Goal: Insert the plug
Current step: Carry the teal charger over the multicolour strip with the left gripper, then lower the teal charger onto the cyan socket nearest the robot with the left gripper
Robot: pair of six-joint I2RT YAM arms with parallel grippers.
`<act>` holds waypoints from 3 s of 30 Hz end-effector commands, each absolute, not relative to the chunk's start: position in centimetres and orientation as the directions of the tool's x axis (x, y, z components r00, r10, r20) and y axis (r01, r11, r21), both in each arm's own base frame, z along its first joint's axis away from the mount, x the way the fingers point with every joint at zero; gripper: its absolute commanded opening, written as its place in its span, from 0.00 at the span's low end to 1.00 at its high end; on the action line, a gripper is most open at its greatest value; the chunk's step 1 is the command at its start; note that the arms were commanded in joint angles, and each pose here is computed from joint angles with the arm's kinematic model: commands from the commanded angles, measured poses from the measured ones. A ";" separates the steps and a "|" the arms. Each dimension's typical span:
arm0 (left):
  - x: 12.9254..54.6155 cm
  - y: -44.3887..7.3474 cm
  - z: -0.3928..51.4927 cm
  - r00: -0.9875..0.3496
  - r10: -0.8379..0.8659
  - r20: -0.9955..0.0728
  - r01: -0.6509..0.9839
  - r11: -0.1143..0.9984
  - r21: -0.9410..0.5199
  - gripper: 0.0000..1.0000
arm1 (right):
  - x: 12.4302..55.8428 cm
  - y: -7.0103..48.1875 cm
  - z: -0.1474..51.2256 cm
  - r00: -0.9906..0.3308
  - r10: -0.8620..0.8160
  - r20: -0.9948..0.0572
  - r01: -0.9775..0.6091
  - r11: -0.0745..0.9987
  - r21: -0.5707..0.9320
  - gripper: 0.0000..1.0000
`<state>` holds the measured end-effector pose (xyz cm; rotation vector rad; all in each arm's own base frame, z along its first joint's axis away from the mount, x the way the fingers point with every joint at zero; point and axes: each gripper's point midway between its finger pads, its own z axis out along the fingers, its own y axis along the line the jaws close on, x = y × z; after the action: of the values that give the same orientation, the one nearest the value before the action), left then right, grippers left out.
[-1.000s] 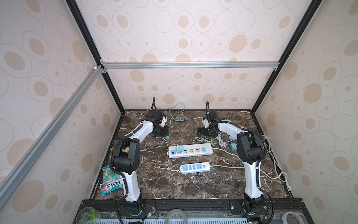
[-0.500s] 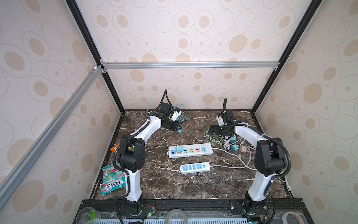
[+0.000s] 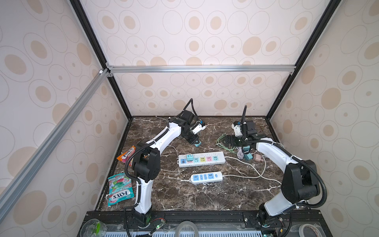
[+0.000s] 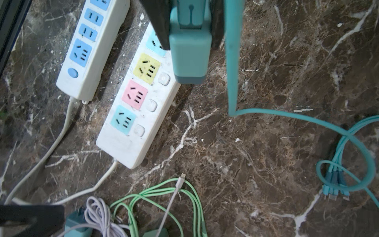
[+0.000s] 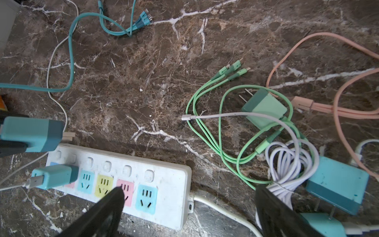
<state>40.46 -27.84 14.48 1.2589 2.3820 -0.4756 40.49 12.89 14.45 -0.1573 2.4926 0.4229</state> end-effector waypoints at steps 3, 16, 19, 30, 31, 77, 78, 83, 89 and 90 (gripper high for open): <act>38.9 -27.4 13.3 -0.380 0.833 -0.403 0.916 0.400 -0.036 0.00 | 40.5 12.6 16.8 -0.765 -0.010 -0.644 -0.220 0.944 0.246 1.00; 35.8 -27.7 13.5 -0.223 0.898 -0.380 0.972 0.233 -0.022 0.00 | 40.8 11.4 17.1 -0.741 -0.001 -0.672 -0.180 0.963 0.198 1.00; 35.2 -27.9 13.1 -0.207 0.904 -0.374 0.977 0.209 -0.033 0.00 | 40.8 11.2 17.1 -0.738 -0.003 -0.675 -0.177 0.966 0.190 1.00; 33.6 -27.3 10.8 -0.128 0.962 -0.240 0.991 0.132 0.002 0.06 | 41.2 11.0 16.9 -0.739 0.005 -0.674 -0.161 0.970 0.183 1.00; 33.5 -27.2 10.7 -0.125 0.964 -0.233 0.992 0.129 0.002 0.06 | 41.2 11.0 16.8 -0.740 0.005 -0.673 -0.158 0.970 0.182 1.00; 31.9 -27.4 3.6 -0.093 0.988 -0.126 0.994 0.085 -0.064 0.03 | 41.1 10.8 16.2 -0.755 0.017 -0.656 -0.137 0.973 0.183 1.00; 31.8 -27.3 3.2 -0.098 0.988 -0.122 0.993 0.090 -0.073 0.03 | 41.1 10.7 16.3 -0.754 0.015 -0.656 -0.138 0.974 0.181 1.00; 31.0 -26.2 1.2 -0.127 0.990 -0.060 0.988 0.121 -0.100 0.04 | 41.1 10.6 16.4 -0.752 0.013 -0.659 -0.136 0.975 0.175 1.00; 31.4 -26.5 1.7 -0.130 0.987 -0.090 0.990 0.124 -0.067 0.08 | 41.1 10.9 16.4 -0.755 0.018 -0.655 -0.140 0.972 0.188 1.00; 31.8 -26.7 2.2 -0.131 0.986 -0.101 0.990 0.126 -0.056 0.11 | 41.1 10.9 16.4 -0.756 0.017 -0.655 -0.140 0.972 0.187 1.00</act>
<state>33.98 -28.00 7.25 1.9447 2.2087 -0.1311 41.23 10.87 16.28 -0.0946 2.4082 0.2854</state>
